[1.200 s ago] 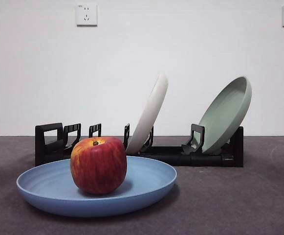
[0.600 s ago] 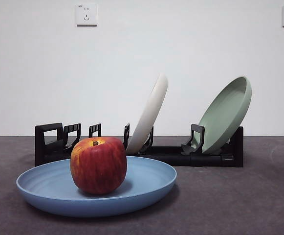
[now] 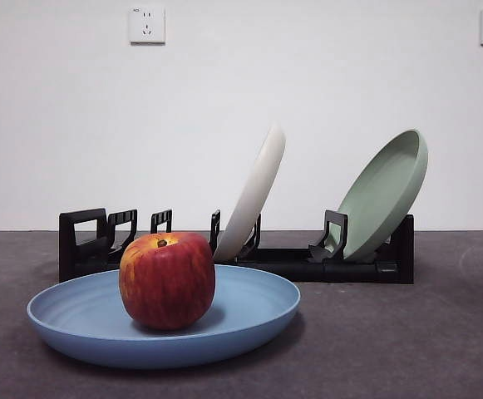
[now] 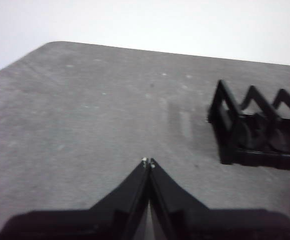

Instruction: Take the blue plate from the plate rack,put the plate on the table,take the apple from the table,put the apple in the plate

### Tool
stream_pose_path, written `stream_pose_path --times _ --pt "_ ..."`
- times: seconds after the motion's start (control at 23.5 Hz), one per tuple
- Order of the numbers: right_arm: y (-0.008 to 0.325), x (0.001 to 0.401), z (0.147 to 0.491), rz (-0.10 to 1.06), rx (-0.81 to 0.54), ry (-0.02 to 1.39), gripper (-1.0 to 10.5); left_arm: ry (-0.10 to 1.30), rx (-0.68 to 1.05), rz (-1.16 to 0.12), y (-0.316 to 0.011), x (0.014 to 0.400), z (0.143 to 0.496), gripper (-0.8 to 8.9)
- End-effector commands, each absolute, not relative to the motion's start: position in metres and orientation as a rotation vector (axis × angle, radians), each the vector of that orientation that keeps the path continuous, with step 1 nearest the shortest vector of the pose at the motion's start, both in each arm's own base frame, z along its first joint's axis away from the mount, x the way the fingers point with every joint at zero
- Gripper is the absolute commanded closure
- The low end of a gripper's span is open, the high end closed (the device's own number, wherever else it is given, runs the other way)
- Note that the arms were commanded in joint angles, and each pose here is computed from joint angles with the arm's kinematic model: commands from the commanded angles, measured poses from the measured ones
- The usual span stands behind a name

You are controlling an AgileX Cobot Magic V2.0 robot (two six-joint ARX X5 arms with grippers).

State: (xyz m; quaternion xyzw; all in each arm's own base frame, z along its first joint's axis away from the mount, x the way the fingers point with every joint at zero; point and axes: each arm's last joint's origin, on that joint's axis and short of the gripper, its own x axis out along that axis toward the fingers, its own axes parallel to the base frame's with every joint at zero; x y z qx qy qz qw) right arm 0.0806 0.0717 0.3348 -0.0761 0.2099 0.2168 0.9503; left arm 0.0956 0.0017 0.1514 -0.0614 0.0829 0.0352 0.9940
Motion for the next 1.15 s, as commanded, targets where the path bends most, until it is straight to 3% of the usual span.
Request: stream_pose_path --times 0.04,0.81,0.98,1.15 --pt "0.072 0.081 0.335 0.436 -0.142 0.423 9.6 0.177 -0.132 0.06 0.002 0.096 0.147 8.14" --pt "0.065 0.077 0.337 0.43 -0.171 0.384 9.6 0.177 -0.13 0.061 0.002 0.096 0.147 8.14" --pt "0.043 0.081 0.33 0.242 -0.1 0.306 9.6 0.177 -0.13 0.06 0.002 0.096 0.147 8.15" --pt "0.021 0.087 0.286 0.09 0.006 0.178 9.6 0.177 -0.13 0.06 0.002 0.096 0.147 8.15"
